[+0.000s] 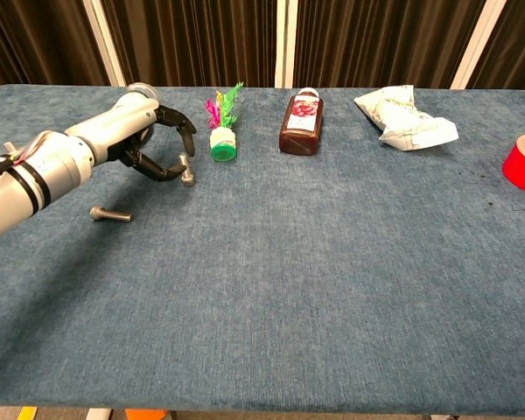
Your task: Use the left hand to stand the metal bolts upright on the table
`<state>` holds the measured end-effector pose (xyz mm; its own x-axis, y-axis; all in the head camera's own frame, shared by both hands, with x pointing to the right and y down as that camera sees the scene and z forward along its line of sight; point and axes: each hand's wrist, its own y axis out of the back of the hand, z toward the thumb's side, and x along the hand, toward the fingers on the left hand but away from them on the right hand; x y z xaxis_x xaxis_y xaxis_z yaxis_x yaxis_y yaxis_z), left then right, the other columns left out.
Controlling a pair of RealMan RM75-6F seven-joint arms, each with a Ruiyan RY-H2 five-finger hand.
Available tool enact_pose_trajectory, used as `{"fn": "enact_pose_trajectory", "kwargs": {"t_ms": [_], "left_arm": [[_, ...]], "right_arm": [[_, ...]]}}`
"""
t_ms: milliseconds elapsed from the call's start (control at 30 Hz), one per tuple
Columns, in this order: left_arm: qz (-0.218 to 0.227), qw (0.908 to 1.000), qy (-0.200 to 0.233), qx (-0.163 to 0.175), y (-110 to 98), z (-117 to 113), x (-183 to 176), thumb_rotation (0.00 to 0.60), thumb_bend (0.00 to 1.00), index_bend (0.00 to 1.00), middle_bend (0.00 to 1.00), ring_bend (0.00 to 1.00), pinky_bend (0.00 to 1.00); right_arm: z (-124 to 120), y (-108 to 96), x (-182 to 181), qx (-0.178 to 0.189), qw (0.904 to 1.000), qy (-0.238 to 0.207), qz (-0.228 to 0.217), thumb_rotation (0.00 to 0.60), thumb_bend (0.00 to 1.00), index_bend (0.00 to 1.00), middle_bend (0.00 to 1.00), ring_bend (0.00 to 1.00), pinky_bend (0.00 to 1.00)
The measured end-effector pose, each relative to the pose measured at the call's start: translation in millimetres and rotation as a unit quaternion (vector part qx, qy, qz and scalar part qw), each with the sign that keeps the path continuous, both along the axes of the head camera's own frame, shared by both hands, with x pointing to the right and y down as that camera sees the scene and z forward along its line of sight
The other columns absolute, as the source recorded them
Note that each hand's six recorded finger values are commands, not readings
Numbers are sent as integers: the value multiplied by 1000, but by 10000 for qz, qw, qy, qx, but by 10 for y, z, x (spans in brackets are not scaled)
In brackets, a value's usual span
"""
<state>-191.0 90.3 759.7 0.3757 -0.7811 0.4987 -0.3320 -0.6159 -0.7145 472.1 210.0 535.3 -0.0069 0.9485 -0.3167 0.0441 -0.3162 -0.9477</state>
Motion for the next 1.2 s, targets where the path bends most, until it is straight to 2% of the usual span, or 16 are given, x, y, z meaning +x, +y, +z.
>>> {"fn": "enact_pose_trajectory", "kwargs": {"t_ms": [200,267,367,533,833,1133,1200], "left_arm": [[60,9999,39,137,-37,-162,-79,600,362,316,161,20,22],[71,9997,12,220,-45,-256,-172,600,362,339,162,20,22],[97,9995,-100,270,-13,-388,-349,600,364,423,164,20,22],[311,9981,-497,202,191,-542,-616,600,375,463,167,20,22],[976,9864,-1316,113,585,-368,-572,600,377,464,167,20,22],[1525,9645,-2119,401,689,-224,-456,600,379,464,167,20,18],[1527,9630,-2186,393,692,-206,-439,600,379,464,167,20,18]], "right_arm": [[14,-28,-17,-14,10000,-30,-54,600,222,111,169,46,105],[15,-41,-24,-12,10000,-40,-85,600,223,111,169,46,105],[27,-50,-41,-22,9999,-70,-128,600,227,111,169,46,105],[54,-44,-58,-45,9998,-125,-160,600,229,111,169,46,105],[36,-15,-32,-44,9999,-93,-132,600,229,111,169,46,105],[48,-8,-25,-64,9999,-83,-100,600,230,111,169,47,105],[51,-7,-20,-70,9999,-82,-92,600,229,111,169,46,105]]}}
